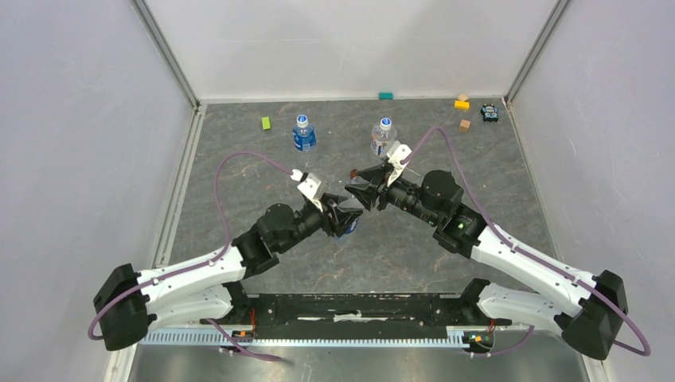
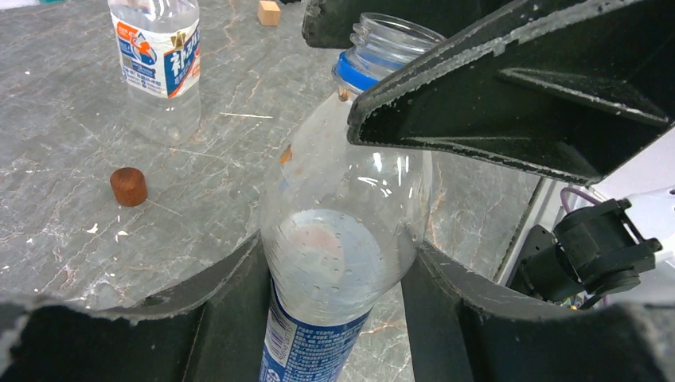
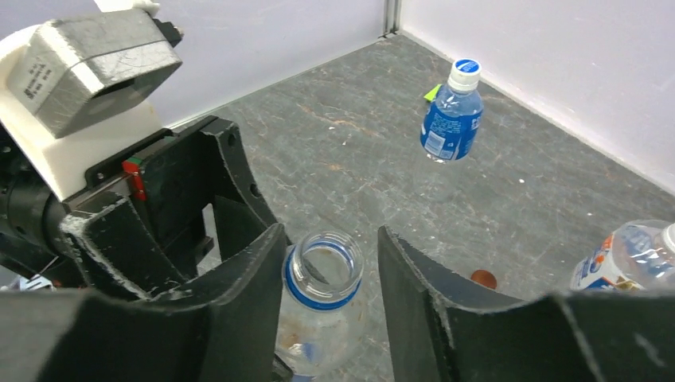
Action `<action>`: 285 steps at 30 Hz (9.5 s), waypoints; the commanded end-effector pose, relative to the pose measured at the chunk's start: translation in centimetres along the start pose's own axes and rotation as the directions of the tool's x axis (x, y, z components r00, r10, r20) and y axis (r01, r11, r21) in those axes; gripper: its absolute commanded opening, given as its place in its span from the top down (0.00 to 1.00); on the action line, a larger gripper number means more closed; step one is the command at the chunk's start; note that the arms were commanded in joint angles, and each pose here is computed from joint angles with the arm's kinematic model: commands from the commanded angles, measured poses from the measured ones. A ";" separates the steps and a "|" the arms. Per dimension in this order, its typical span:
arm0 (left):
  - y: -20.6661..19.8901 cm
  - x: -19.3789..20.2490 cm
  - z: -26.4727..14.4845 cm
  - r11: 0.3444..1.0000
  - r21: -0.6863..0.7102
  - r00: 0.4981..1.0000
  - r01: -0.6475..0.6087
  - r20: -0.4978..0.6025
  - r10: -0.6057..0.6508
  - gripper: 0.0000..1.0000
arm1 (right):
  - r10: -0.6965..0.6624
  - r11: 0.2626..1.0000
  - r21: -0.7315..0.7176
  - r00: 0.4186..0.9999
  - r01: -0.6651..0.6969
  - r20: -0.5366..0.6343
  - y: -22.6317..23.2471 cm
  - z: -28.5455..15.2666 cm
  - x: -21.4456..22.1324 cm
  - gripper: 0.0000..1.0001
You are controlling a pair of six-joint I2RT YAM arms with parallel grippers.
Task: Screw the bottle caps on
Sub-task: Place the plastic bottle at the center of the board, then pick up the bottle cap from the center of the board.
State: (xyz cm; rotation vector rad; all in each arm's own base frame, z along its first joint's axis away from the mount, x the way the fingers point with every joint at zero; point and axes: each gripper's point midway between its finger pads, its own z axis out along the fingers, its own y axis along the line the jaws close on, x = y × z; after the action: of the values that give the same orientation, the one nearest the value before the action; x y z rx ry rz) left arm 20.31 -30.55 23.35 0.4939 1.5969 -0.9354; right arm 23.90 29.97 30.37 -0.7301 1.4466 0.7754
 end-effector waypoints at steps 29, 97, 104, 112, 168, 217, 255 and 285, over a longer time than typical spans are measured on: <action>-0.3 -0.3 0.3 0.968 0.071 0.967 -0.242 0.093 0.235 0.03 | 0.095 0.996 -0.013 0.979 -0.094 0.180 0.1 -1.1 -5.1 1.00; 11.7 -9.3 -13.8 0.783 -0.580 0.962 -0.224 0.000 0.275 0.55 | 0.015 0.989 -0.113 0.811 -0.100 -0.585 0.6 0.7 17.5 0.26; 12.2 -9.1 -15.1 0.767 -0.604 0.956 -0.216 0.031 0.293 0.55 | 0.062 0.960 -0.191 0.824 -0.203 -0.563 3.6 2.8 19.3 0.36; 12.1 -8.8 -14.9 0.773 -0.596 0.957 -0.220 0.023 0.290 0.55 | 0.135 0.926 -0.216 0.805 -0.310 -0.577 5.2 2.9 21.8 0.54; 14.6 16.0 -6.2 0.795 -0.519 0.536 -0.315 -0.789 -0.302 0.43 | 0.140 0.990 0.045 0.851 -0.136 -0.506 -4.4 -4.3 22.3 0.66; 7.1 17.7 0.5 0.874 -0.360 0.538 -0.327 -0.831 -0.141 0.58 | 0.026 0.959 0.258 0.862 0.122 -0.507 -9.7 -11.3 17.2 0.48; 1.4 2.5 2.3 0.962 -0.248 0.847 0.118 -0.480 -0.228 0.97 | 0.055 0.998 0.008 0.956 -0.055 -0.288 -4.6 -7.6 11.1 0.02; -5.7 -9.4 0.2 0.596 0.318 0.672 0.737 -0.258 -0.694 0.98 | -0.240 0.857 -0.363 0.907 0.365 0.345 2.3 -6.9 -2.2 0.18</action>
State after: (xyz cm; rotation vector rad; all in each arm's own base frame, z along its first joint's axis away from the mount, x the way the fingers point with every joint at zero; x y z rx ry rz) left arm 19.30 -32.63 31.72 0.1266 1.8119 -1.8206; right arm 18.65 25.51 29.93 -1.0817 0.9827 0.9300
